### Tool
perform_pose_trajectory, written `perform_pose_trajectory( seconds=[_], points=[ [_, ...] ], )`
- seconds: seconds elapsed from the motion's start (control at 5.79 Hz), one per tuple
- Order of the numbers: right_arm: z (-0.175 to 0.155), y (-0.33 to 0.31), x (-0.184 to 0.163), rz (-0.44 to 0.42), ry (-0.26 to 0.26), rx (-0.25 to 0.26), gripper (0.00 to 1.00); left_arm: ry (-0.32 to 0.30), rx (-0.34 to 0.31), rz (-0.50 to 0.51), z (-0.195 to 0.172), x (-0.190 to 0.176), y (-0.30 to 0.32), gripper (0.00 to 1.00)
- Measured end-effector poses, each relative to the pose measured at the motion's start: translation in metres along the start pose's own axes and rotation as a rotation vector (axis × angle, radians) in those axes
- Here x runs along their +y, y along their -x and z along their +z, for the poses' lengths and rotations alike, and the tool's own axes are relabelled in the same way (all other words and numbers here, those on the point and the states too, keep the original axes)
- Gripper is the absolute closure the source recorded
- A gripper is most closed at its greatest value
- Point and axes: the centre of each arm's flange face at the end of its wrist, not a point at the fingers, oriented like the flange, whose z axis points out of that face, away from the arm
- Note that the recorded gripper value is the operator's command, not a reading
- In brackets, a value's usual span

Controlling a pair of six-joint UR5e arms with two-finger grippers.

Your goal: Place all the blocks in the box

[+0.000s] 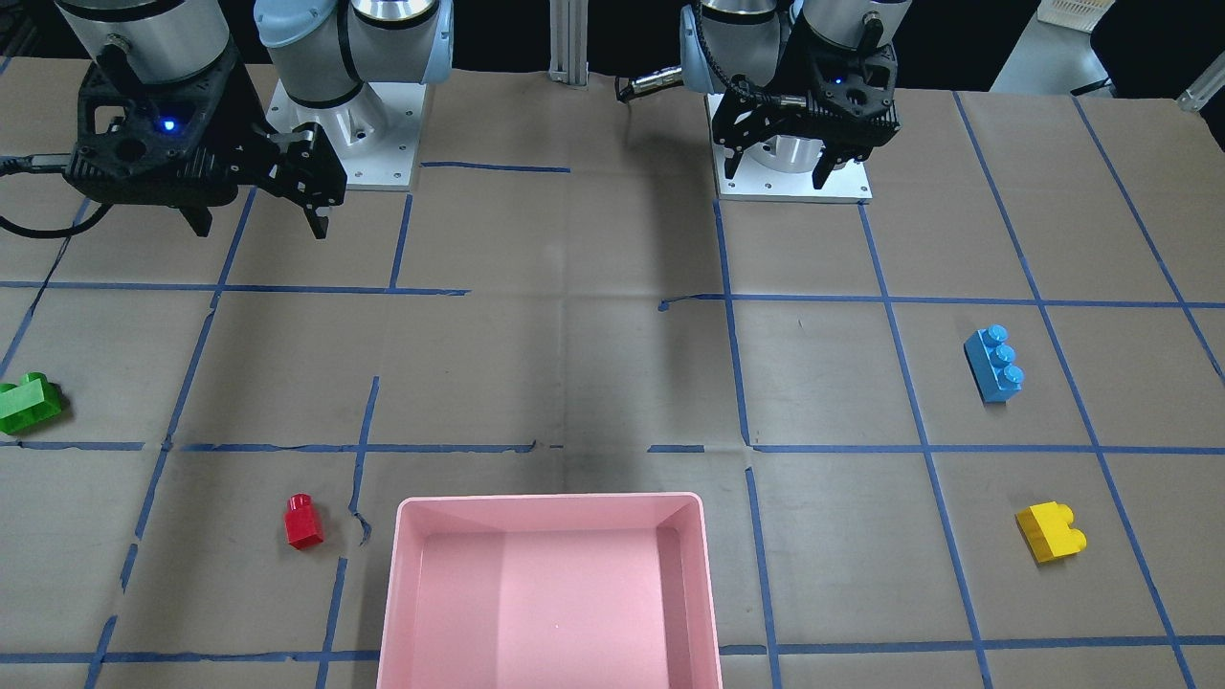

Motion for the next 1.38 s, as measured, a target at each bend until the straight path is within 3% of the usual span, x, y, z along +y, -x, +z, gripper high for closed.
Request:
perform_pose_trajectory(
  seconds=[1.38],
  points=[
    [0.0,0.0,0.0,0.0,0.0,0.0,0.0,0.011,0.01,0.003,0.0027,0.0,-0.0006,0.0]
  ],
)
